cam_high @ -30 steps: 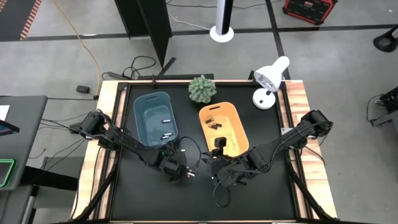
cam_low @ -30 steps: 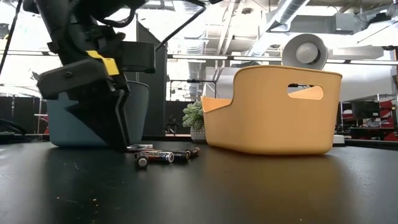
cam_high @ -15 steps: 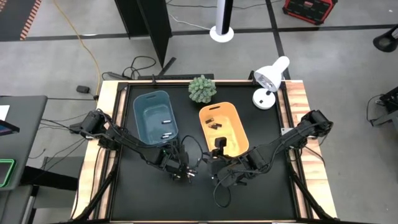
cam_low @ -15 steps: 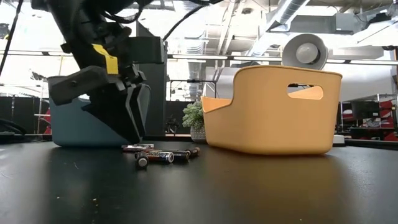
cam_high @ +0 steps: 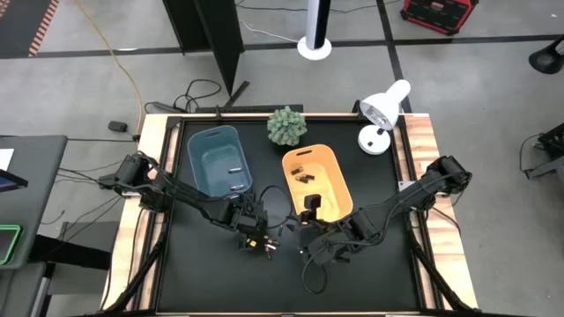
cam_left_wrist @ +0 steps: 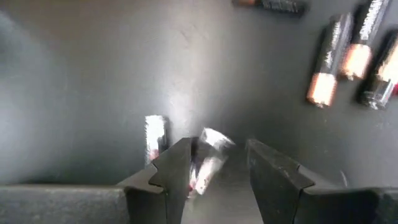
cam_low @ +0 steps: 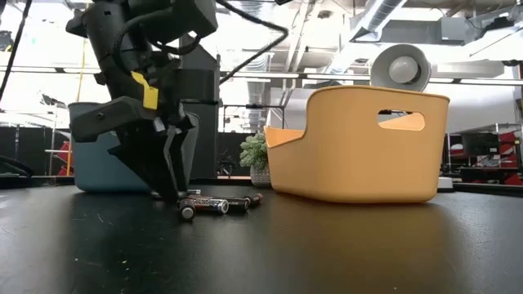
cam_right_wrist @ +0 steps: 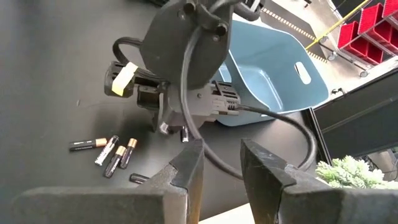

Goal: Sort batteries
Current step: Put the silver battery into the blue bin

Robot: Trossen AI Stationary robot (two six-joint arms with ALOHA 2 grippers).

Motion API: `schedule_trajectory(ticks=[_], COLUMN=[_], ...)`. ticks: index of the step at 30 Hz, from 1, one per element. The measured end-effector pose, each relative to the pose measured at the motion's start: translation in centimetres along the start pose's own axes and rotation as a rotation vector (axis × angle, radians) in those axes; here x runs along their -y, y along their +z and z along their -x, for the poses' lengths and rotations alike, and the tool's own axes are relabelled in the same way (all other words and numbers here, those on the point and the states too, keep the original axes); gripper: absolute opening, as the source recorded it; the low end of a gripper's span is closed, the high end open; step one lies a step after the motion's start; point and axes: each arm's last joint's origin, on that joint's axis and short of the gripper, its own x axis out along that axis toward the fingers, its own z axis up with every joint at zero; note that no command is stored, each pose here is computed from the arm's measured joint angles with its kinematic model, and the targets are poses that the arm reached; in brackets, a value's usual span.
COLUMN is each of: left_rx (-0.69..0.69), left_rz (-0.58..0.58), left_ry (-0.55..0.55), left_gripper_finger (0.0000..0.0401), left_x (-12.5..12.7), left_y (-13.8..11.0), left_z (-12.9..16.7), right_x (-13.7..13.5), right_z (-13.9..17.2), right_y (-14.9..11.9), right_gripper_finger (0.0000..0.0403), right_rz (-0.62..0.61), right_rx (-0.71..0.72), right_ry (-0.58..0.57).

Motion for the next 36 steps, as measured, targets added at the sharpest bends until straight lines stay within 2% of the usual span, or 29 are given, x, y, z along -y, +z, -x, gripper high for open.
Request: schedule_trajectory(ticks=[12, 20, 25, 29, 36], left_rx=[-0.007, 0.004, -0.027, -0.068, -0.069], left_rz=[0.033, 0.014, 0.017, 0.014, -0.035], left_ry=[-0.056, -0.075, -0.053, -0.040, -0.017], left_gripper_finger=[0.0078, 0.0074, 0.0074, 0.0093, 0.0160], left_x=[0.6, 0.8, 0.7, 0.7, 1.2], left_y=[-0.1, 1.0, 0.8, 0.3, 0.3], left_z=[0.1, 1.0, 1.1, 1.2, 1.8], right_x=[0.0, 0.0, 0.0, 0.0, 0.0], right_z=[0.0, 0.0, 0.0, 0.0, 0.0], right_y=[0.0, 0.0, 0.0, 0.0, 0.0], right_gripper_finger=[0.0122, 0.0122, 0.0122, 0.0122, 0.0122], right_rz=[0.000, 0.000, 0.000, 0.000, 0.000], right_rx=[0.000, 0.000, 0.000, 0.000, 0.000], right_ry=[0.001, 0.000, 0.000, 0.001, 0.001])
